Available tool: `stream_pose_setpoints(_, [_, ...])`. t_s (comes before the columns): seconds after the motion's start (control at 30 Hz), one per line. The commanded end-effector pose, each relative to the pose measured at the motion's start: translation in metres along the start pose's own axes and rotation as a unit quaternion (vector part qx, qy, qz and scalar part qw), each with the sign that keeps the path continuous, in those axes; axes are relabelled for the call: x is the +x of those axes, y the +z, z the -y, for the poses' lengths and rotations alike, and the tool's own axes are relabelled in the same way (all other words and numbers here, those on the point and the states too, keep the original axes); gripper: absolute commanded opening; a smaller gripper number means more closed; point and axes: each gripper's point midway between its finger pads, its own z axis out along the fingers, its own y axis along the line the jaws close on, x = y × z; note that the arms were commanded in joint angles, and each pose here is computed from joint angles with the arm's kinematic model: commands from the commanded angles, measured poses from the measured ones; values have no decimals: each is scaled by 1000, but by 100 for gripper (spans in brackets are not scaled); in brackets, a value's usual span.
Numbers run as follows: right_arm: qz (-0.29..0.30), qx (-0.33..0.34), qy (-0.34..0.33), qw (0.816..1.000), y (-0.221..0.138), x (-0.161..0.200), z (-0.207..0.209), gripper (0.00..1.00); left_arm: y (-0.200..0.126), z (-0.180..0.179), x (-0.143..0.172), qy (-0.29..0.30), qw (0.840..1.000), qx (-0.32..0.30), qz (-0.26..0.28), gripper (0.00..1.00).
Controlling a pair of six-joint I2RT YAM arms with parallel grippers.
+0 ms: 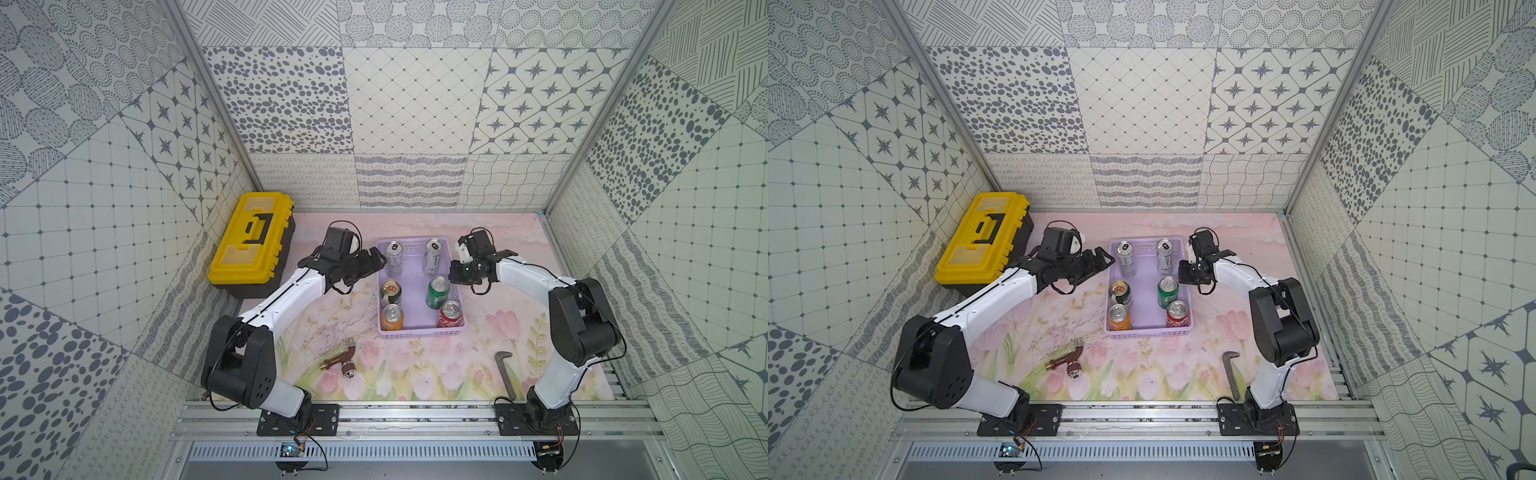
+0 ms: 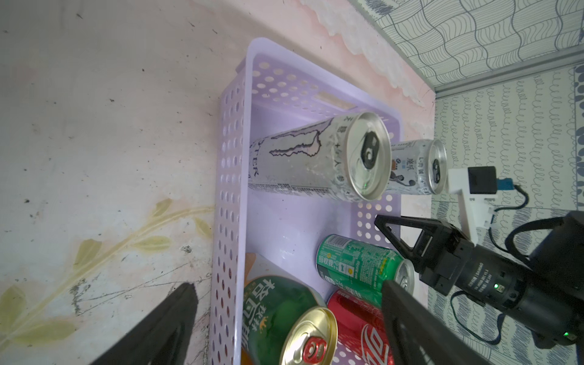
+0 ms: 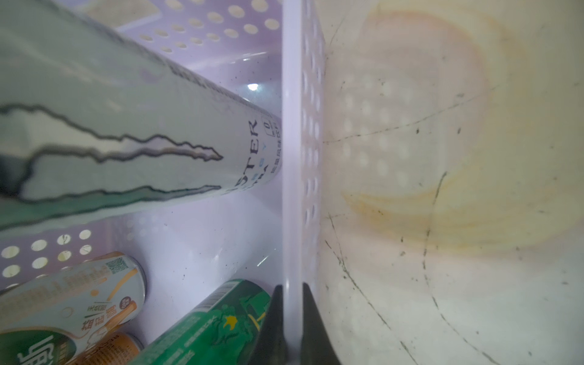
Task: Take out the drinks from the basket
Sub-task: Move the basket to the center of the board.
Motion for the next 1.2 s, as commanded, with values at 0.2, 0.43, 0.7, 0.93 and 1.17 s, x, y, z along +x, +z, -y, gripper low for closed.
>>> stream_pose_setpoints(0.2, [-39,-10,-6,999,-6,42,-17,0,2,6,14,7,1000,-4,-17,94])
stream_pose_setpoints(0.43, [-9,0,-1,1000,-13,20,-12,0,0,10,12,11,1000,0,-16,94])
stream_pose_setpoints(0.7, [-5,-6,-2,1000,-12,13,-16,0,6,-21,12,14,997,-78,-2,84])
stream_pose_setpoints(0.93, [-6,-9,-6,1000,-10,13,-17,0,27,-45,3,27,992,-124,18,76])
stream_pose_setpoints(1.17, [-8,-9,-7,1000,-9,15,-16,0,48,-51,-13,25,988,-146,36,67])
